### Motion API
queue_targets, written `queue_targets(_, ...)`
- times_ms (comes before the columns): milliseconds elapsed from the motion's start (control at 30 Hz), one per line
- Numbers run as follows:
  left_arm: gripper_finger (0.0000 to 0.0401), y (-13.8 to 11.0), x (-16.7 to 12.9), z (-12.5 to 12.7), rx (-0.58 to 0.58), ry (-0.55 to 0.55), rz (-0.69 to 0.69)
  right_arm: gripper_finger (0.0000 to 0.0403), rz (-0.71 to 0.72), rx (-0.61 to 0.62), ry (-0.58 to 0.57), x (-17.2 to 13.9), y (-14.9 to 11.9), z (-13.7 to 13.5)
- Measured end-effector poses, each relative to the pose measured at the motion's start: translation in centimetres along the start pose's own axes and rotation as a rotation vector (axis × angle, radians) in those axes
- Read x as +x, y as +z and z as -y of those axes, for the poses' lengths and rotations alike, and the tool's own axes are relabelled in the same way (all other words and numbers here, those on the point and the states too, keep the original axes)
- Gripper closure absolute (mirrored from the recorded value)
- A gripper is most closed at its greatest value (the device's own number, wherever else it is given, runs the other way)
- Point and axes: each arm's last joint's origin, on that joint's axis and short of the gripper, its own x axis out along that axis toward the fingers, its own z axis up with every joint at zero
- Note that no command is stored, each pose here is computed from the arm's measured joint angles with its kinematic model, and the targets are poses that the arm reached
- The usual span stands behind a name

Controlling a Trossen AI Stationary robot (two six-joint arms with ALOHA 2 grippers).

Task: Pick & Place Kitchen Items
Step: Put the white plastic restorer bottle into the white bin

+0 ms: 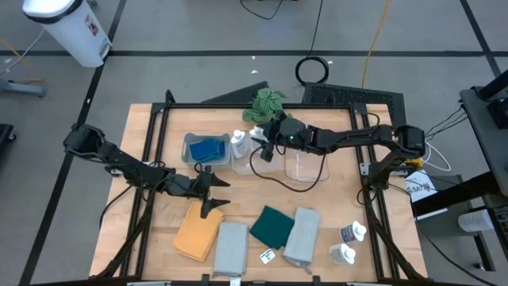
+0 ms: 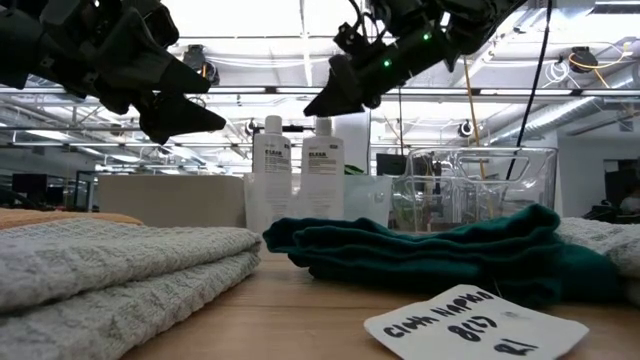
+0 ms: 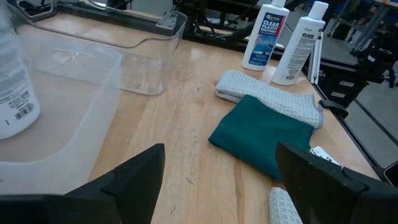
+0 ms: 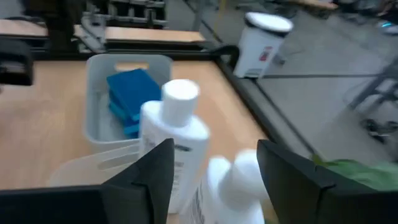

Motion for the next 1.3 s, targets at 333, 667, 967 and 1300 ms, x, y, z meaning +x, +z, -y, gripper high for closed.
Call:
queue_targets(333,0.0089,0.0,0.0,0.0,0.001,0.000,0.000,0.0203,0.027,-0.012,-0.008,-3.1,2.1,0.8)
queue_targets(667,0.0089,0.0,0.0,0.0,0.003,0.000,0.000,0.0202,0.024,-0.082,0.116,-10.0,4.6,-1.1)
queue_targets(967,0.0089,0.0,0.0,0.0,0.002,0.000,0.000,0.0204,0.004,-0.068,0.366,-18.1,5.2,-4.8)
queue_targets(1300,0.0089,0.1,0.0,-0.2,0.003,0.056,0.019,0.0204,0.017,-0.133,0.677,-24.4,4.5,-9.0)
